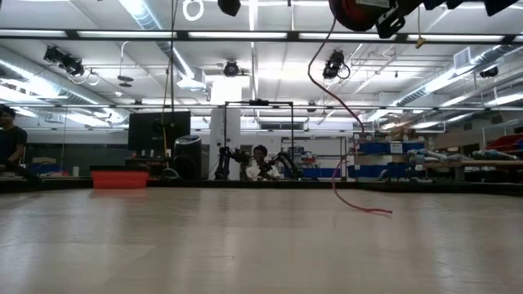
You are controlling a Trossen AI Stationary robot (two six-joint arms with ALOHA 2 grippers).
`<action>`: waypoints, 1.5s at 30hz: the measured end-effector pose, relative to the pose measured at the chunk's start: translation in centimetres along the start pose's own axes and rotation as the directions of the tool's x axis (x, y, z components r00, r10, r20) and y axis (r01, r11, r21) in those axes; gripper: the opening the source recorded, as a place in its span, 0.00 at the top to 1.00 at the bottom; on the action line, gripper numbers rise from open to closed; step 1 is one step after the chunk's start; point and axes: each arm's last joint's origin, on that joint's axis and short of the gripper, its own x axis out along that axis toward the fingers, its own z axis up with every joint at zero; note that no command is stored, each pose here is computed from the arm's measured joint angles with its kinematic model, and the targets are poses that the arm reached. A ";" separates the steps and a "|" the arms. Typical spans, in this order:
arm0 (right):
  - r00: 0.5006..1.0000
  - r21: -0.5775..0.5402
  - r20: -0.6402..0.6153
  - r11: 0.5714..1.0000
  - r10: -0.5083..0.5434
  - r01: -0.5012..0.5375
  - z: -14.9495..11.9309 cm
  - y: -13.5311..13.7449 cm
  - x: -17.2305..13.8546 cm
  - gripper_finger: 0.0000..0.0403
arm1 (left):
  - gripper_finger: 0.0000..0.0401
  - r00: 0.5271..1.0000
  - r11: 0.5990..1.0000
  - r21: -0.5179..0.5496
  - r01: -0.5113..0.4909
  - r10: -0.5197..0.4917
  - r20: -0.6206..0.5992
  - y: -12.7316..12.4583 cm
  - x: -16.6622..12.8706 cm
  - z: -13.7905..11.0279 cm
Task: Coil cords
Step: Coil the red wire onto the spool
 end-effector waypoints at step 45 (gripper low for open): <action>0.994 -0.003 0.007 0.995 0.105 -0.105 -0.3 -1.3 1.6 1.00 | 0.78 1.000 0.982 -0.188 0.005 -0.002 0.012 0.9 1.1 0.0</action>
